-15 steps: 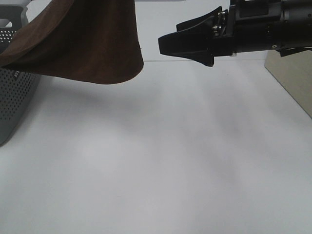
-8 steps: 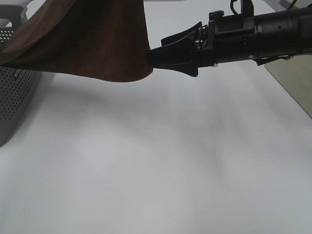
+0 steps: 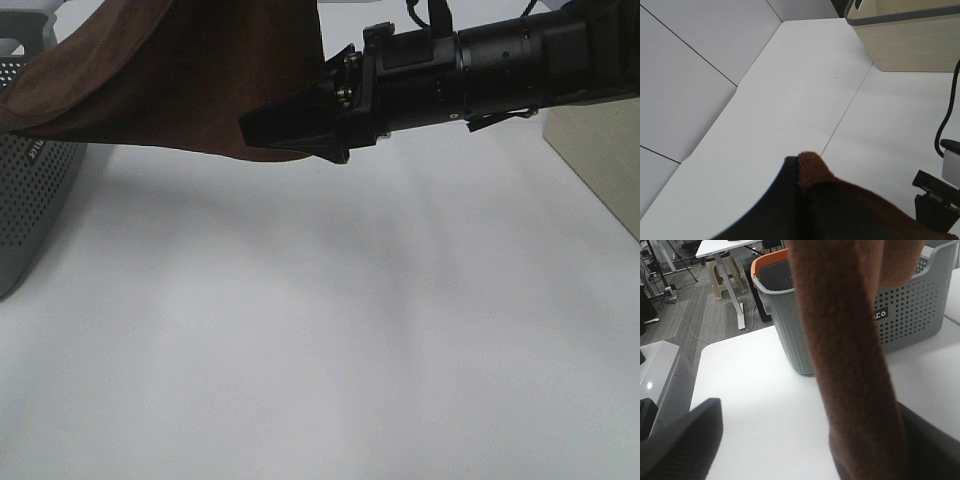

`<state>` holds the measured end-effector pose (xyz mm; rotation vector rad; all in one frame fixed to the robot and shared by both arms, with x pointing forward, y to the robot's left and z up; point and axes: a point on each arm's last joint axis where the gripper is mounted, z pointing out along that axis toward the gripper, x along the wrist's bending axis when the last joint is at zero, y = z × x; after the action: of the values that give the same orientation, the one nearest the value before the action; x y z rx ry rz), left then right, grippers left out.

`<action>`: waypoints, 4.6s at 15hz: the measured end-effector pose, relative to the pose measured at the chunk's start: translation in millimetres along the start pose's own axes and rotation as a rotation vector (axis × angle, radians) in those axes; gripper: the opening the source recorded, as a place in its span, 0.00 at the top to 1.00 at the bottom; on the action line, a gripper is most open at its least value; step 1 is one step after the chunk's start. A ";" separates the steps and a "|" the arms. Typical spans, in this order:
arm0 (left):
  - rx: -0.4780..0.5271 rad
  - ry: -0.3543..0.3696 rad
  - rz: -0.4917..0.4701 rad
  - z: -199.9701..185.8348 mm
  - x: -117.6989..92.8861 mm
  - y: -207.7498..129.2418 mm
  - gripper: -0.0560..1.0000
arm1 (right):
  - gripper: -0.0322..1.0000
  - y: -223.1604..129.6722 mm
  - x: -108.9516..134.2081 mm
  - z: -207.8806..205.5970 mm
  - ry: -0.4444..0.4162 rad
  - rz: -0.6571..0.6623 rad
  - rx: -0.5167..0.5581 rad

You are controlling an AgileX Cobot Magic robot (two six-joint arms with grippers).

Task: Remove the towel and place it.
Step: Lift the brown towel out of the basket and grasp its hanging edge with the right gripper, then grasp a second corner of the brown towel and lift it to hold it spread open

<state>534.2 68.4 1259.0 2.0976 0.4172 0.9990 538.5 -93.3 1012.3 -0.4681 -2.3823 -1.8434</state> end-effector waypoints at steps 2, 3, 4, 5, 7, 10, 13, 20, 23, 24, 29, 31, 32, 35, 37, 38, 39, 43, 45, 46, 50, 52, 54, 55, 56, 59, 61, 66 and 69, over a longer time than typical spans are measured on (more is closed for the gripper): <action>0.000 0.000 0.000 0.0 0.0 0.0 0.95 | 0.39 -0.5 -0.9 0.8 -0.015 0.002 0.007; 0.000 0.000 0.000 0.0 0.0 0.0 0.95 | 0.52 -0.8 -1.8 0.8 -0.026 0.003 0.010; 0.000 0.000 0.000 0.0 0.0 0.0 0.95 | 0.63 -1.2 -3.1 0.7 -0.039 0.003 0.014; 0.000 0.000 0.000 0.0 0.0 0.0 0.95 | 0.74 -2.0 -4.0 1.0 -0.046 0.005 0.017; 0.001 -0.001 0.000 0.5 -0.1 -0.1 0.95 | 0.96 -2.5 -2.6 1.0 -0.030 -0.002 0.023; 0.004 -0.002 0.000 0.5 -0.3 -0.4 0.95 | 0.96 -2.1 -2.3 1.1 -0.027 0.029 0.018; 0.019 -0.006 0.003 0.5 -0.7 -1.8 0.95 | 0.96 1.0 -6.2 -1.7 -0.085 0.276 0.181; 0.029 0.001 0.054 0.4 0.1 -2.7 0.95 | 0.96 94.7 11.5 -71.9 -0.520 0.391 0.695; 0.047 0.033 0.124 0.6 5.7 -5.7 0.95 | 0.96 145.5 15.2 -98.5 -0.719 0.244 0.636; 0.059 0.049 0.131 0.8 10.9 -9.0 0.95 | 0.96 160.9 19.6 -104.3 -0.745 0.206 0.593; 0.054 0.205 0.110 -0.2 58.8 -30.7 0.95 | 0.96 197.0 13.8 -119.7 -0.906 0.064 0.519; 0.019 0.255 0.120 -0.6 69.5 -32.2 0.95 | 0.96 209.3 10.3 -122.7 -0.964 -0.006 0.444; -0.009 0.286 0.121 0.2 75.3 -32.3 0.95 | 0.96 219.5 10.6 -125.4 -0.994 -0.055 0.381; -0.129 0.395 0.164 13.5 88.4 -29.7 0.95 | 0.96 251.0 14.0 -131.6 -1.061 -0.206 0.144; -0.200 0.443 0.196 19.7 90.6 -25.3 0.95 | 0.96 259.7 12.4 -131.0 -1.077 -0.261 0.055; -0.237 0.470 0.213 24.9 92.7 -24.8 0.95 | 0.96 262.4 10.6 -129.9 -1.083 -0.281 0.022; -0.271 0.489 0.222 29.8 93.8 -24.3 0.95 | 0.96 264.3 7.6 -128.0 -1.087 -0.298 -0.006; -0.336 0.582 0.239 52.1 114.9 -44.8 0.95 | 0.96 261.0 -18.6 -110.2 -1.093 -0.338 -0.061; -0.338 0.610 0.242 59.4 124.1 -56.1 0.95 | 0.96 257.4 -31.2 -101.5 -1.092 -0.348 -0.075; -0.349 0.640 0.247 67.9 132.6 -68.1 0.95 | 0.96 252.8 -46.8 -90.4 -1.093 -0.368 -0.107; -0.448 0.722 0.273 76.9 144.6 -80.5 0.95 | 0.96 251.2 -70.1 -77.8 -1.068 -0.352 -0.269; -0.485 0.752 0.283 80.3 149.4 -82.6 0.95 | 0.96 248.7 -81.6 -79.1 -1.066 -0.318 -0.303; -0.520 0.785 0.292 89.5 156.6 -81.6 0.95 | 0.96 246.4 -92.4 -79.8 -1.074 -0.307 -0.331; -0.538 0.801 0.296 97.3 160.2 -80.9 0.95 | 0.96 245.4 -95.6 -78.5 -1.075 -0.309 -0.346; -0.555 0.818 0.300 104.2 163.3 -80.4 0.95 | 0.96 244.2 -98.3 -76.8 -1.075 -0.309 -0.357; -0.568 0.852 0.332 135.9 167.6 -90.4 0.95 | 0.96 235.8 -115.2 -81.1 -1.101 -0.298 -0.358; -0.567 0.857 0.335 141.4 167.8 -94.1 0.95 | 0.96 233.3 -122.3 -86.9 -1.112 -0.281 -0.378; -0.563 0.860 0.324 141.5 172.5 -99.8 0.95 | 0.96 236.9 -122.1 -91.3 -1.109 -0.263 -0.440; -0.564 0.860 0.320 141.2 173.2 -100.4 0.95 | 0.96 236.6 -122.1 -91.1 -1.106 -0.256 -0.440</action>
<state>756.4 162.2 1216.2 1.1728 0.1649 1.9401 714.1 -150.1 1224.8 -1.6619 -2.6101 -2.7255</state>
